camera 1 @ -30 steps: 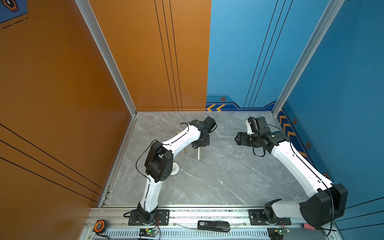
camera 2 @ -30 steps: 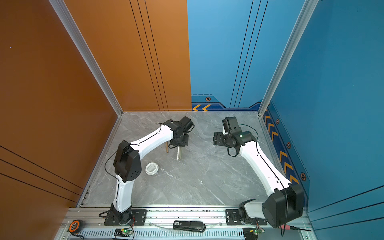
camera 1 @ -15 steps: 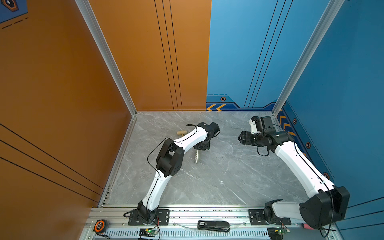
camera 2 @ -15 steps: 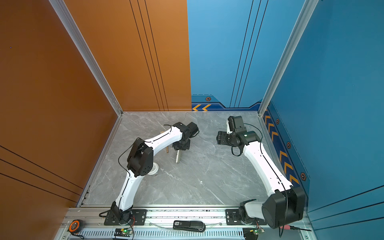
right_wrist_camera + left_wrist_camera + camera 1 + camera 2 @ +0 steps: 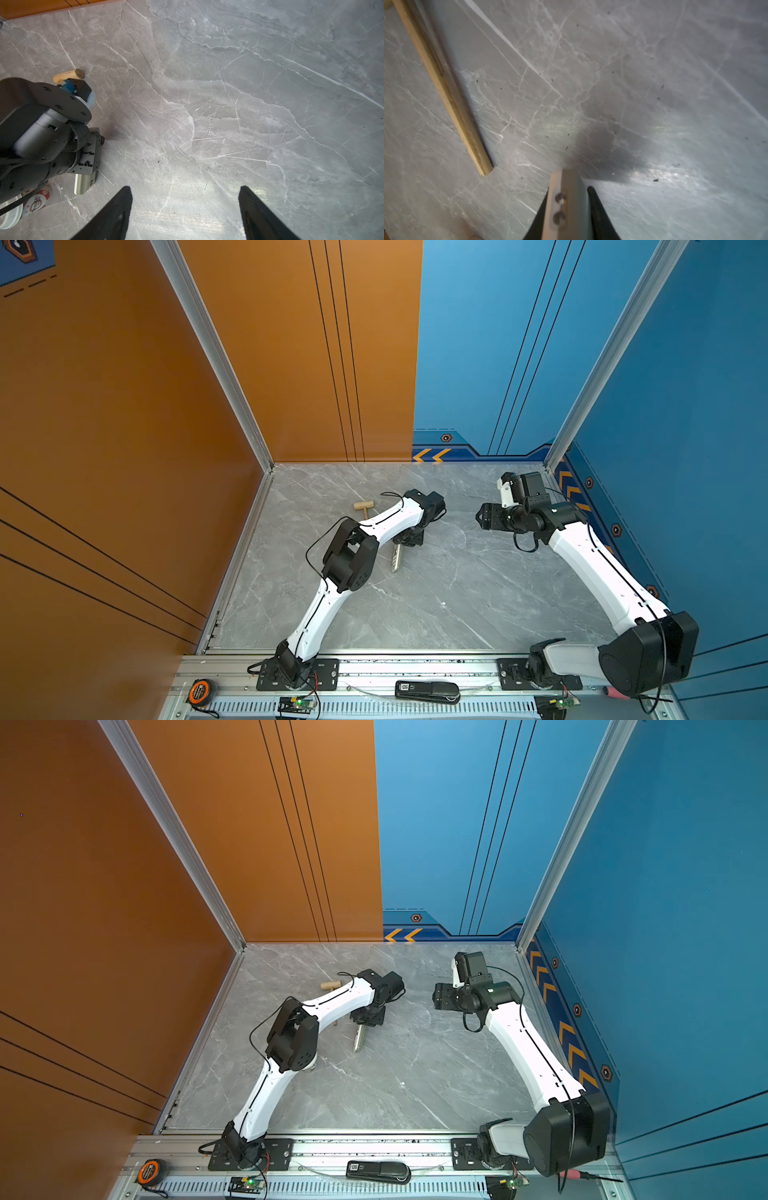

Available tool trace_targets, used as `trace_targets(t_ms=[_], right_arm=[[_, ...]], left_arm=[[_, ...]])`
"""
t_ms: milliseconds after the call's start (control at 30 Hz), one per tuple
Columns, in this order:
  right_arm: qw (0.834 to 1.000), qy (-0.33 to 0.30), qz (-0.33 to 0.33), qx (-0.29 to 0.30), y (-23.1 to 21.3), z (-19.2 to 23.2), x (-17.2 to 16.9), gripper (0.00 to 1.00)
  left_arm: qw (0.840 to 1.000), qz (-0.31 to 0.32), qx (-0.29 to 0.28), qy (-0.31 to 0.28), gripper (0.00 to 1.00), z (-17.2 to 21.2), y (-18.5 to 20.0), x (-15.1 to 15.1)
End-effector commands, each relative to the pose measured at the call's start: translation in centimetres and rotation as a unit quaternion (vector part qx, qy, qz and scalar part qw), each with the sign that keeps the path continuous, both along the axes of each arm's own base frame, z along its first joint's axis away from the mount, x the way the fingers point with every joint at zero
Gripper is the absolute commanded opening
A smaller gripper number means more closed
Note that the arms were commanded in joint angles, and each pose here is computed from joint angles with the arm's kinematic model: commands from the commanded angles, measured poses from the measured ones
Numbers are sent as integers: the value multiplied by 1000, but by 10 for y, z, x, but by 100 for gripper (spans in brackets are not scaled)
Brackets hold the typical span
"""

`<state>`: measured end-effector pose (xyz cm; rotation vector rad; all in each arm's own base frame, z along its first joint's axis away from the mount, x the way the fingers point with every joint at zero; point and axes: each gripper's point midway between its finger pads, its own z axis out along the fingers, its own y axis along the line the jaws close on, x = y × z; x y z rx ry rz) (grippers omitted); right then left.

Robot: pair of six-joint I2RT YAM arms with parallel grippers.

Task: Load the batteries into the remote control
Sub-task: 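Lower the remote onto the table with the left gripper and release it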

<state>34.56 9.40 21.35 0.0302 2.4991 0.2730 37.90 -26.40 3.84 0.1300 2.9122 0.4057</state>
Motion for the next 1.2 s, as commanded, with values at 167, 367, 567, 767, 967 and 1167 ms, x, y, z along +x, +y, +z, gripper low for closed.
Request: trace_targets(t_ms=[167,367,567,767,967,1167], right_arm=[[1000,-2,9,-10,-1,-3,0,79],[1000,-3,6,-10,-3,-3,0,79],[1000,-5,-2,-13,-8,-2,0,79],[1000,-5,-6,-15,-12,-2,-1,79],[1000,-9,-12,-15,-16,-1,-3,79],[1000,-10,-15,-16,-19,0,-3,79]], left_arm=[[1000,6,16,21,20,-17,-2,-9],[1000,8,12,25,23,-19,-3,-11],[999,5,7,31,26,-23,-7,-12],[1000,1,4,31,30,-22,-11,-13],[1000,-1,0,28,31,-20,-14,-12],[1000,-6,-9,27,34,-16,-19,-11]])
